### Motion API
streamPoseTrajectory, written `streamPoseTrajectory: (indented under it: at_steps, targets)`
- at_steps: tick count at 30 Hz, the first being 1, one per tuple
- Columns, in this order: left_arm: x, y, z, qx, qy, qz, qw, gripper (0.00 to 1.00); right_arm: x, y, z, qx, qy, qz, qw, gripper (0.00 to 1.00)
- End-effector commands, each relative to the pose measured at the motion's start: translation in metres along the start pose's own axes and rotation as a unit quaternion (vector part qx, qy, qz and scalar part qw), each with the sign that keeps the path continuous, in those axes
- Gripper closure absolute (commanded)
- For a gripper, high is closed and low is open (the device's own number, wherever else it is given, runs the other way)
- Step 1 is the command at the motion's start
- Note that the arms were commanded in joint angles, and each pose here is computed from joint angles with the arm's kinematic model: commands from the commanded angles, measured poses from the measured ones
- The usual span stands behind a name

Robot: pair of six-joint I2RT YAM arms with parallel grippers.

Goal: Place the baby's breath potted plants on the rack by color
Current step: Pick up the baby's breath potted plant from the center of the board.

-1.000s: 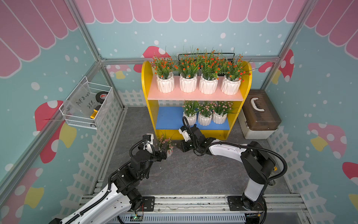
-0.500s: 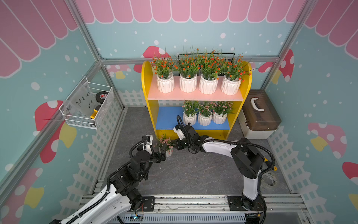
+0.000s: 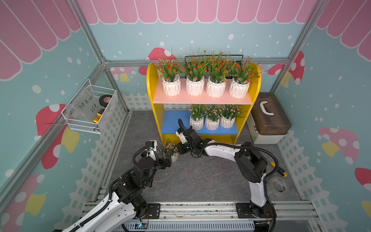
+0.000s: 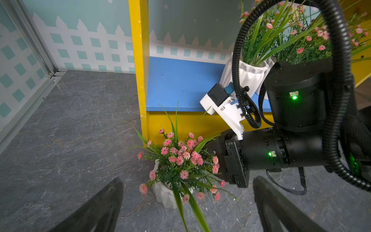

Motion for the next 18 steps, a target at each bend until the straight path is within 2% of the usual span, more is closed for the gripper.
streamPoseTrajectory:
  at_steps: [1,18]
  targets:
    - [-0.004,0.001,0.002,-0.01,-0.003,0.003,1.0,0.01,0.012,-0.002,-0.011,-0.001,0.034,-0.035,0.999,0.78]
    - [-0.005,0.0,0.003,-0.014,-0.001,-0.005,1.0,0.01,0.029,0.001,-0.012,-0.018,0.076,-0.075,0.994,0.79]
Point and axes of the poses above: each gripper's point midway between its finger pads, its own x axis out along the fingers, its own y axis along the line the jaws close on, z = x × y, the point moved 10 cm from there along -x, back along the fingers, and after that the axes turned 6 degrees about -x, right-handed, at the moved point
